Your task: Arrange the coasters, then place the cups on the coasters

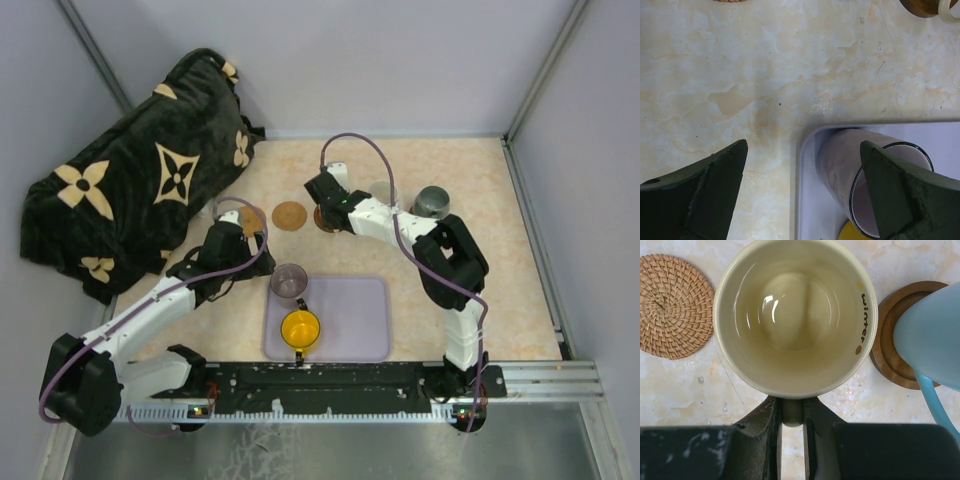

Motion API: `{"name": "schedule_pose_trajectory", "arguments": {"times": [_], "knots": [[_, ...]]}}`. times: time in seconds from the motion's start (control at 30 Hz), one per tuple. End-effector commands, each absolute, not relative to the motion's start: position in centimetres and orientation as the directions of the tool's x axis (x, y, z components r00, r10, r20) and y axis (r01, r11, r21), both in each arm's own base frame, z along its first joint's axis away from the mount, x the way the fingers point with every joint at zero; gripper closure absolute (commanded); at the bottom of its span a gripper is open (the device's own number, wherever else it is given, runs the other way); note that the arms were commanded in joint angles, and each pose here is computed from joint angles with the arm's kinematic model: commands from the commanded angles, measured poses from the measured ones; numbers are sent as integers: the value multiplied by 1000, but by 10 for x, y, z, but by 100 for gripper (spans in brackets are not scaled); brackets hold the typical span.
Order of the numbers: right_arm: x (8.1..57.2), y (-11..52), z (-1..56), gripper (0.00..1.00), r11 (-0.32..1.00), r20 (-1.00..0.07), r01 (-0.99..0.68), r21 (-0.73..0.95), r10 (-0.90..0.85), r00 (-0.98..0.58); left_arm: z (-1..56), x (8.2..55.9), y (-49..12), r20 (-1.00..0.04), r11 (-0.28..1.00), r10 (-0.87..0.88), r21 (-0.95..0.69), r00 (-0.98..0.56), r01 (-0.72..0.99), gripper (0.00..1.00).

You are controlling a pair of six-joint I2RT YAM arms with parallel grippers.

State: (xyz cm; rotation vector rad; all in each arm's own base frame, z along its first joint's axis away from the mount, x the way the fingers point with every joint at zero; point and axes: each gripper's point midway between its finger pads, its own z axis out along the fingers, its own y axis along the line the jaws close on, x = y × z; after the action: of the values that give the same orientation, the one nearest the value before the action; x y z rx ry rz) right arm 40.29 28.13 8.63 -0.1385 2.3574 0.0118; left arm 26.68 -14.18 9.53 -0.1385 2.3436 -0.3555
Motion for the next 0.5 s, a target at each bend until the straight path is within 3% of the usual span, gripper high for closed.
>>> {"name": "schedule_pose_trajectory", "arguments": {"times": [0.0, 0.3, 0.47], "knots": [[422, 296, 120, 100, 995, -774, -94, 43, -27, -633, 96, 269, -147, -674, 949, -210, -314, -708, 18, 1], [420, 300, 116, 66, 994, -763, -104, 40, -37, -646, 97, 269, -146, -676, 949, -210, -314, -707, 17, 0], [420, 300, 116, 55, 994, -762, -101, 35, -39, -646, 96, 269, -147, -673, 949, -209, -316, -709, 20, 0]]}}
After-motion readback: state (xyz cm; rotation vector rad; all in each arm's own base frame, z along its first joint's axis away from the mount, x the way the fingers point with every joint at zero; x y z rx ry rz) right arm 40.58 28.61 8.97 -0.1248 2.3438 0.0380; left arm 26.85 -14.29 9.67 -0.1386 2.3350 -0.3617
